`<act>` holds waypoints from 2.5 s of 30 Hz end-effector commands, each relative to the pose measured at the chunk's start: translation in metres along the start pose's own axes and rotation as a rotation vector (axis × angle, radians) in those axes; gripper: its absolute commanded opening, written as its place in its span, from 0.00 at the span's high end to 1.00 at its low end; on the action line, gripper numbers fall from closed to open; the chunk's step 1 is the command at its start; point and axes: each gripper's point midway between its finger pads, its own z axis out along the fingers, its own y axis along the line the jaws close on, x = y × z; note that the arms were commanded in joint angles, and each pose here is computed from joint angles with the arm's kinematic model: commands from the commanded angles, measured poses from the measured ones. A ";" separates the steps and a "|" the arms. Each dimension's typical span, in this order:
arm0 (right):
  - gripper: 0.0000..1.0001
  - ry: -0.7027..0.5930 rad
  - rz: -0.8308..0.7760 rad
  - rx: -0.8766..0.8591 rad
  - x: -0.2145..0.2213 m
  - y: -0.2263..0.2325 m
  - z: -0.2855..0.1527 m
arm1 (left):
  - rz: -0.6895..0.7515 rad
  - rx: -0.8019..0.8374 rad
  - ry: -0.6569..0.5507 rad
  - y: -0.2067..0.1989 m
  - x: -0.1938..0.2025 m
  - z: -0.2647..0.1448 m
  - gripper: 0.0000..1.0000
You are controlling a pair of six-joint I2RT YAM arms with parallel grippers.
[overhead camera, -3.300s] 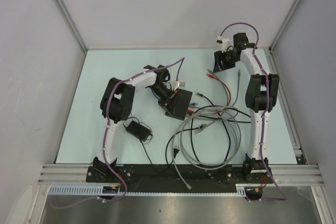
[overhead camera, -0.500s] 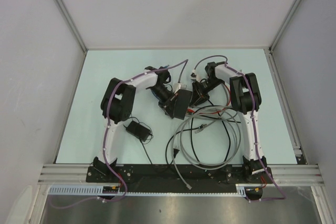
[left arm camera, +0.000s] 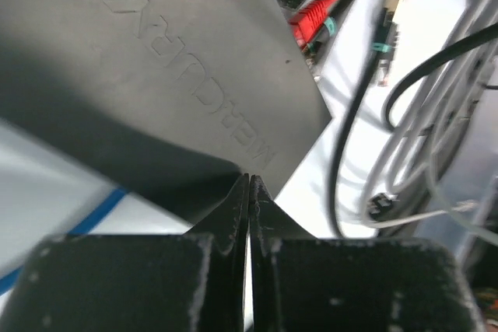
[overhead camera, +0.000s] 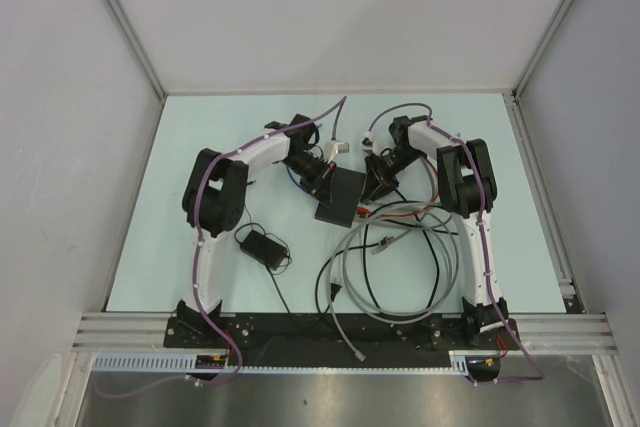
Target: Pull the plug from the switch port
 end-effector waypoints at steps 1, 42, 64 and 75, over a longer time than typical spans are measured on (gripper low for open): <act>0.86 -0.078 -0.121 0.264 -0.034 -0.063 0.002 | -0.035 -0.106 0.057 0.026 0.010 0.015 1.00; 0.93 0.052 -0.479 -0.085 -0.002 -0.010 -0.045 | -0.069 -0.197 0.184 0.045 0.042 0.034 1.00; 0.65 -0.080 -0.223 -0.032 -0.023 -0.027 -0.052 | -0.064 -0.202 0.193 0.045 0.045 0.035 1.00; 0.63 -0.168 -0.437 0.167 -0.039 -0.019 -0.113 | -0.066 -0.190 0.185 0.045 0.041 0.039 1.00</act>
